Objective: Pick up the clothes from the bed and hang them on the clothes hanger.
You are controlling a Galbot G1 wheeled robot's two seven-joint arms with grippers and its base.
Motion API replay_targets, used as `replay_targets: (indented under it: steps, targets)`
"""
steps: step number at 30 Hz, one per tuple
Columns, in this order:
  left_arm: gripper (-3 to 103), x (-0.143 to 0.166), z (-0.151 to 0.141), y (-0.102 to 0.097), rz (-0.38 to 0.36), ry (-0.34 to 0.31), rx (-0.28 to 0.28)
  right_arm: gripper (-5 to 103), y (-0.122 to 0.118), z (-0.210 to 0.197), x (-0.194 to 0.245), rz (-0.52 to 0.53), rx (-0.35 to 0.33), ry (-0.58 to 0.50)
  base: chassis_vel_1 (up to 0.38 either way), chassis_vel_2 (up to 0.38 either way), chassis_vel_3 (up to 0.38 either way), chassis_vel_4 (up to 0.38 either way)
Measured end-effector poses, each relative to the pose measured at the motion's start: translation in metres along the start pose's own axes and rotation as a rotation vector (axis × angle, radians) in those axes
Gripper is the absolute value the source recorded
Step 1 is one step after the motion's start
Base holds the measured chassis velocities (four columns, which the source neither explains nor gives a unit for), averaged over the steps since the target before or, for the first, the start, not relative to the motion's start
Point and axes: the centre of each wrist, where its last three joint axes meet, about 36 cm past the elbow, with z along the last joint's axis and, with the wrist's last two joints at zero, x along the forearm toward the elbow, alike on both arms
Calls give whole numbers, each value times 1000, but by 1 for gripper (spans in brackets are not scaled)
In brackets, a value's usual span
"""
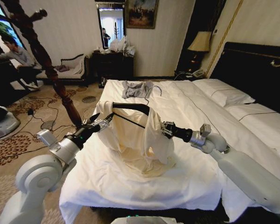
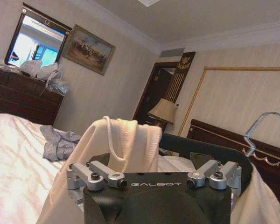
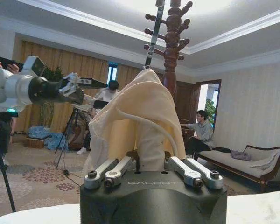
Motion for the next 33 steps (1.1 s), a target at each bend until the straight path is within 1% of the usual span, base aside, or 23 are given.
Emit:
replay_targets:
  steps: [1, 2, 4, 5, 8, 10, 14, 16, 20, 22, 23, 24, 25, 26, 27, 31, 33]
  targets:
    - [93, -3, 0, 2, 0, 0, 3, 19, 1, 0, -1, -4, 0, -1, 0, 0, 0, 0]
    - [93, -3, 0, 2, 0, 0, 3, 19, 1, 0, -1, -4, 0, -1, 0, 0, 0, 0]
    - [82, -6, 2, 5, 4, 2, 9, 19, 1, 0, -2, -9, 2, -3, 0, 0, 0, 0]
    - [82, -6, 2, 5, 4, 2, 9, 19, 1, 0, -2, -9, 2, -3, 0, 0, 0, 0]
    - [66, -8, 5, 7, 17, 2, 17, 19, 1, -1, -1, -21, 6, -4, 0, 0, 0, 0]
    - [66, -9, 5, 7, 22, 1, 18, 19, 2, -1, -1, -23, 8, -3, 0, 0, 0, 0]
    - [44, -9, 5, 5, 67, -10, 27, 19, 2, -2, -1, -29, 15, -4, 0, 0, 0, 0]
    - [44, -9, 4, 5, 74, -11, 29, 19, 2, -2, -1, -29, 16, -4, 0, 0, 0, 0]
    - [23, -7, 1, 1, 119, -20, 26, 19, 1, -2, -2, -29, 20, -4, 0, 0, 0, 0]
    - [23, -7, 1, 1, 124, -22, 26, 19, 1, -2, -2, -29, 21, -4, 0, 0, 0, 0]
    - [12, -7, -1, 1, 131, -27, 26, 19, 2, -2, -2, -30, 21, -3, 0, 0, 0, 0]
    - [12, -8, -2, 1, 134, -30, 25, 19, 2, -1, -2, -31, 20, -3, 0, 0, 0, 0]
    - [7, -9, -2, 2, 136, -32, 25, 19, 3, -1, -2, -33, 20, -3, 0, 0, 0, 0]
    - [7, -9, -2, 2, 136, -32, 25, 19, 3, -1, -2, -33, 20, -3, 0, 0, 0, 0]
    - [3, -10, -2, 3, 138, -31, 24, 19, 3, -1, -3, -34, 20, -3, 0, 0, 0, 0]
    - [1, -16, -4, 4, 155, -28, 26, 19, 4, -1, -4, -37, 22, -5, 0, 0, 0, 0]
    - [0, -21, -9, 3, 191, -22, 29, 19, 4, -1, -4, -39, 23, -5, 0, 0, 0, 0]
